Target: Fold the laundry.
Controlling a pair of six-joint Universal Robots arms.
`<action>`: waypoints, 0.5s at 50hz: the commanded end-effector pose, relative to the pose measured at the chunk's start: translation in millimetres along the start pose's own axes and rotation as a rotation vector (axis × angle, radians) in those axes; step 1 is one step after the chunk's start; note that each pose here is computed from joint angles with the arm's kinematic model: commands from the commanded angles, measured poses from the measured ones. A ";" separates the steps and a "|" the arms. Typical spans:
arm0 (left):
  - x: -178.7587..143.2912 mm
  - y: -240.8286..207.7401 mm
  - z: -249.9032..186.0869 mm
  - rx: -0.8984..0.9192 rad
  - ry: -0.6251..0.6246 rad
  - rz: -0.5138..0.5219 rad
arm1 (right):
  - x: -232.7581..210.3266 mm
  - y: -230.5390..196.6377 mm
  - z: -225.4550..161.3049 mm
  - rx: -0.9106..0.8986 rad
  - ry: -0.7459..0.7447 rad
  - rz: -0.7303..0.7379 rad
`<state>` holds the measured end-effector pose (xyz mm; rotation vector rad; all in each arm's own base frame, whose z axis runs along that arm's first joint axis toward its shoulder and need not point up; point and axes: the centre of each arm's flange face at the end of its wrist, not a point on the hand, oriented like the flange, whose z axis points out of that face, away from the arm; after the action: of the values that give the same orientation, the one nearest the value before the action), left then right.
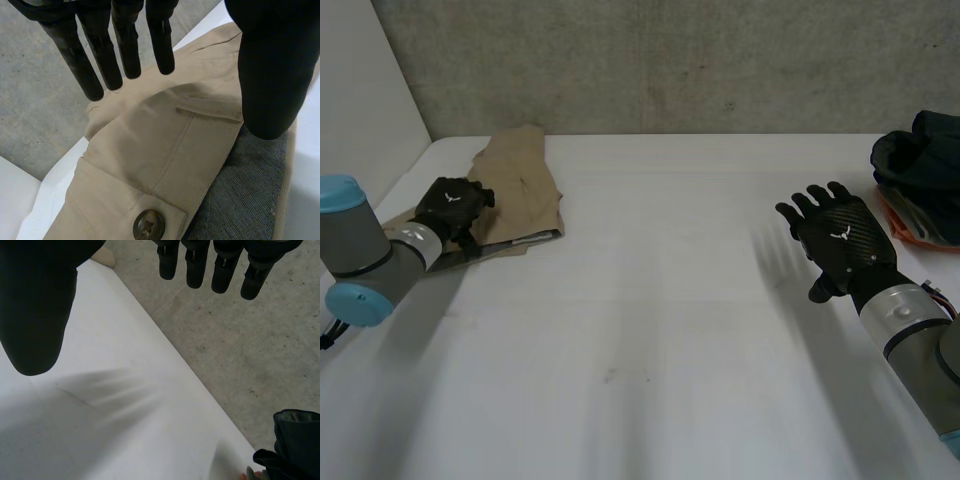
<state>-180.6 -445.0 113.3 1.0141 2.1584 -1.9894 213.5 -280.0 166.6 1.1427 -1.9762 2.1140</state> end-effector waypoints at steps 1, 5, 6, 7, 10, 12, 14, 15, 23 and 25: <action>-1.3 4.0 7.5 0.011 -0.019 0.009 | -0.7 0.9 0.1 -0.001 -0.002 0.005; -1.4 5.9 10.6 0.021 -0.023 0.014 | -2.8 5.7 1.1 -0.016 -0.006 0.008; -1.7 5.6 10.9 0.024 -0.025 0.016 | -3.7 6.3 1.1 -0.019 -0.007 0.009; -1.3 4.4 11.9 0.036 -0.030 0.021 | -3.9 6.7 1.2 -0.020 -0.008 0.010; -0.6 0.0 13.7 0.060 -0.048 0.033 | -3.5 7.4 1.4 -0.022 -0.005 0.010; -3.3 -3.6 15.7 0.081 -0.096 0.047 | -3.0 7.2 1.4 -0.022 -0.002 0.009; -5.1 -9.1 16.1 0.094 -0.132 0.054 | -2.4 7.5 1.9 -0.024 0.004 0.009; -4.5 -17.1 14.9 0.108 -0.158 0.056 | -2.2 7.6 1.9 -0.025 0.005 0.009; 10.6 -56.1 0.5 0.176 -0.151 0.071 | -1.8 8.1 1.7 -0.030 0.011 0.002; 9.9 -55.3 1.1 0.176 -0.153 0.069 | -1.5 7.6 1.7 -0.029 0.011 0.001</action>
<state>-206.8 -447.2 143.8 0.8941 1.9037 -2.1446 211.8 -282.2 158.8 1.1207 -2.0013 2.0817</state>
